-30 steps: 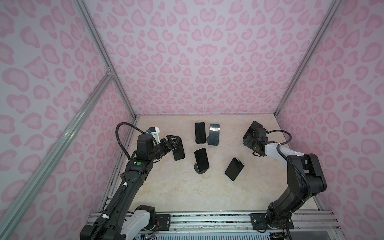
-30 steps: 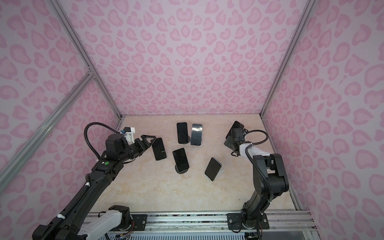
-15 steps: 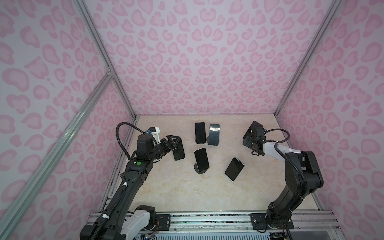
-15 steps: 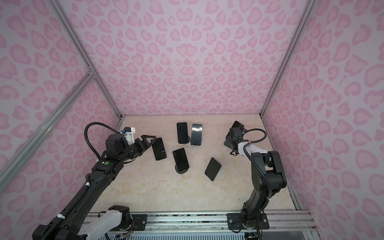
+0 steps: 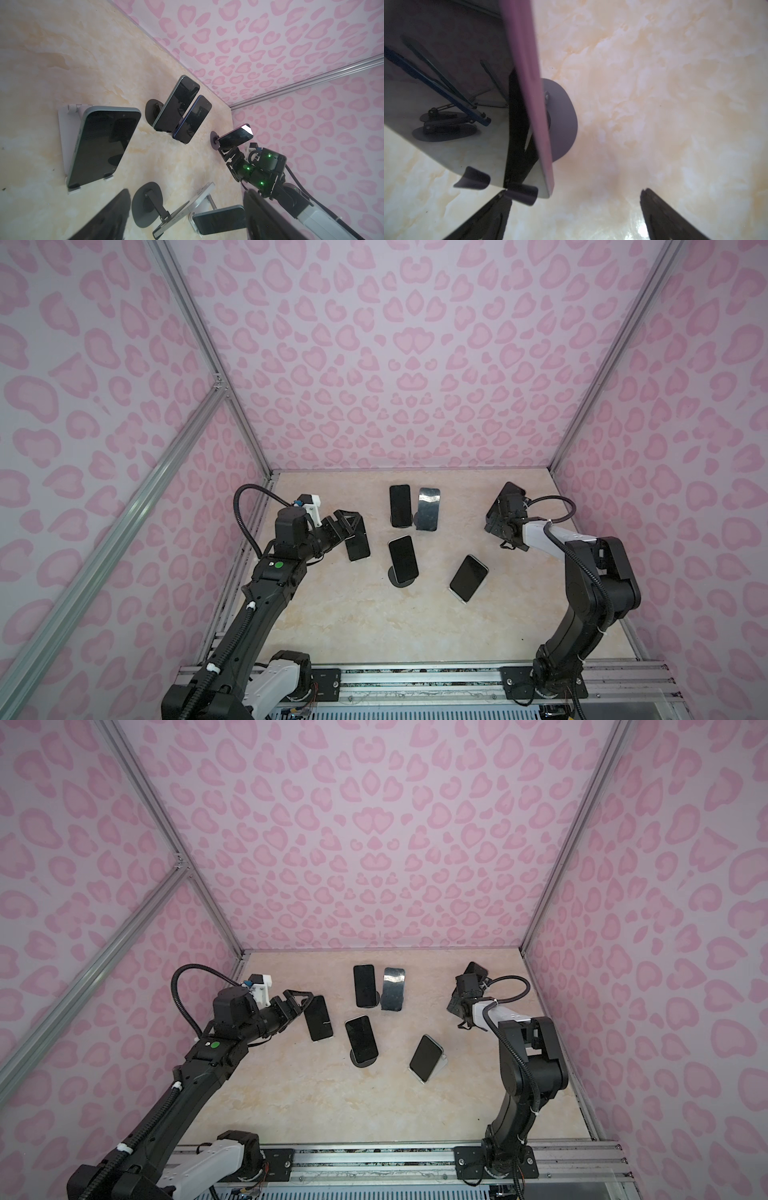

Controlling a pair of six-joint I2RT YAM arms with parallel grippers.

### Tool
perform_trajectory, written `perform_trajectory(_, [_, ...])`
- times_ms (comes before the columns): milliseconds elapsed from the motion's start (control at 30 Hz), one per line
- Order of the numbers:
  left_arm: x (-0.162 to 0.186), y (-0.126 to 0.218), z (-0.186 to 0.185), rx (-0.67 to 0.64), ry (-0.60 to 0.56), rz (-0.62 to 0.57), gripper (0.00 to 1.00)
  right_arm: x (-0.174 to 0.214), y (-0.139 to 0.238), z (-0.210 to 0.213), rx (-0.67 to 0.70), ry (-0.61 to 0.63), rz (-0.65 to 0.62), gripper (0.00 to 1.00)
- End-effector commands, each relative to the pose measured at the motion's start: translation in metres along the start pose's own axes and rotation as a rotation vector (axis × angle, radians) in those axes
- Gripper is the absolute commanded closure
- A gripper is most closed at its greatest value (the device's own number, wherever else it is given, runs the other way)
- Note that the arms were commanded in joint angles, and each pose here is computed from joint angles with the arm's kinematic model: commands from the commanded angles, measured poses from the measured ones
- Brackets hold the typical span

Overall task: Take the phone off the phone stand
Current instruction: 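Lower the open right gripper over the top edge of the pink-edged phone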

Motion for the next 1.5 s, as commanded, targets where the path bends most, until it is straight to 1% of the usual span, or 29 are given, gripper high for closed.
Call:
perform_trajectory(0, [-0.008,0.001,-0.009,0.032,-0.021,-0.028,0.12,0.0,0.0,-0.004,0.028,0.002,-0.005,0.01])
perform_trajectory(300, [-0.007,0.001,-0.008,0.035,-0.02,-0.025,0.12,-0.001,0.003,-0.012,0.051,-0.002,-0.004,0.01])
perform_trajectory(867, [-0.006,0.004,-0.01,0.044,-0.025,-0.03,0.12,-0.006,0.007,-0.025,0.039,-0.024,0.006,0.01])
perform_trajectory(1133, [-0.006,0.004,-0.011,0.047,-0.026,-0.03,0.12,-0.004,0.005,-0.036,0.057,-0.029,0.019,0.01])
perform_trajectory(1267, [-0.007,0.004,-0.011,0.045,-0.028,-0.034,0.12,-0.006,0.006,-0.04,0.025,-0.04,0.023,0.01])
perform_trajectory(1467, [-0.007,0.002,-0.011,0.045,-0.025,-0.029,0.12,-0.007,0.01,-0.037,-0.005,-0.005,0.032,0.01])
Point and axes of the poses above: each gripper's point midway between its finger pads, its own y axis back along the fingers, its own z axis along the line the jaws close on, x = y × z, the point moved 3 cm from there along y, back along the fingers, and after that the axes turned 3 degrees about -y, right-handed, at the moved point
